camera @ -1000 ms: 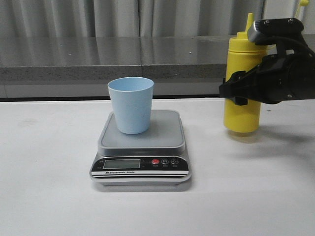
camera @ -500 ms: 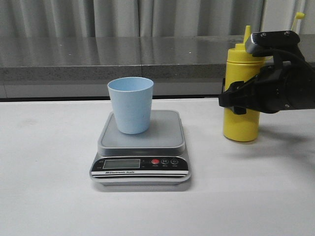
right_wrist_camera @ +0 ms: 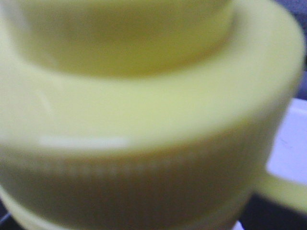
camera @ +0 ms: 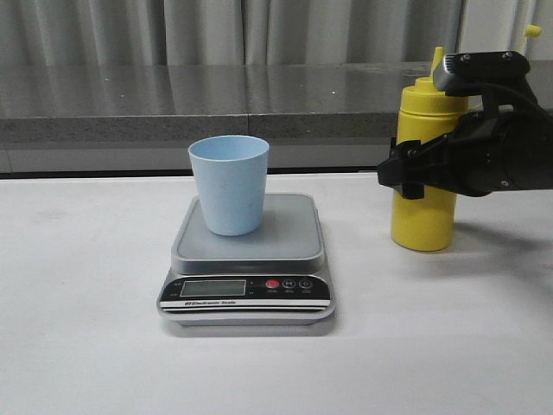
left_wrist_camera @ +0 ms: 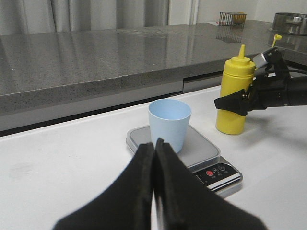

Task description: Pour seasoning into cup on scale with both arms

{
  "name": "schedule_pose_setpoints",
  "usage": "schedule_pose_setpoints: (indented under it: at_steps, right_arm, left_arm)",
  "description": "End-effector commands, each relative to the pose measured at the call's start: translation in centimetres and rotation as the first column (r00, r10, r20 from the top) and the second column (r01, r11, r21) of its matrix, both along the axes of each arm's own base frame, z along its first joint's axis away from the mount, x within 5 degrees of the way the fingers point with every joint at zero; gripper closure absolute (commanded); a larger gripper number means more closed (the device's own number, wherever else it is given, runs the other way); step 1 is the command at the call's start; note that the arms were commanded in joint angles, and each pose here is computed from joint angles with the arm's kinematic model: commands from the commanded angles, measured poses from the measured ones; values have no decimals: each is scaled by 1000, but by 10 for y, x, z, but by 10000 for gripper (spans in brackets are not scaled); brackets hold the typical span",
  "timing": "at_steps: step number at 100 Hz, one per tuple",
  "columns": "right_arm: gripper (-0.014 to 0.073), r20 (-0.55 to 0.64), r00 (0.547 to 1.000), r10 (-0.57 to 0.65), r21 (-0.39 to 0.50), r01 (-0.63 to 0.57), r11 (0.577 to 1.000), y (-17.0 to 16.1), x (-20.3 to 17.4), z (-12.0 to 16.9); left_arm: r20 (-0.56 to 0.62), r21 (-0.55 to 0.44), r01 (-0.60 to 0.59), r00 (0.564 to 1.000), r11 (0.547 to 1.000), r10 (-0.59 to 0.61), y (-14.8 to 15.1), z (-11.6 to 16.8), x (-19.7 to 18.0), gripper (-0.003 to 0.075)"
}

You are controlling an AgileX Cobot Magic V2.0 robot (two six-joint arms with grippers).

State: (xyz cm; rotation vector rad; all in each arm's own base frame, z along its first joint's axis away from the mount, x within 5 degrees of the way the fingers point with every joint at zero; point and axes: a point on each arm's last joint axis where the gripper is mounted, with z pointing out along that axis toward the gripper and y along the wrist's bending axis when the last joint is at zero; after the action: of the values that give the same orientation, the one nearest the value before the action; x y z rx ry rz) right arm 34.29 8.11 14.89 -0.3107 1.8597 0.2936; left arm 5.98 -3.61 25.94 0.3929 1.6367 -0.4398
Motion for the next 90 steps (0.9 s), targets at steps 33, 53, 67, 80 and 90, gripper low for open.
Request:
schedule_pose_setpoints:
  at_steps: [33,53,67,80,90]
  right_arm:
    - [-57,143,989,-27,54,20,998,-9,-33,44]
    - [-38,166,985,-44,69,33,997,-16,-63,58]
    - [160,139,985,-105,104,90,990,-25,-86,66]
    - [456,104,984,-146,115,134,984,-32,-108,69]
    - [672,113,979,-170,139,154,978,-36,-123,71]
  left_arm:
    - [82,-64,-13,996,998,18,1,17,1,741]
    - [82,-64,-13,996,998,18,1,17,1,741]
    - [82,-64,-13,996,998,18,1,17,1,741]
    - [82,-64,-13,996,998,18,1,17,1,741]
    - [82,-64,-13,996,998,18,1,17,1,741]
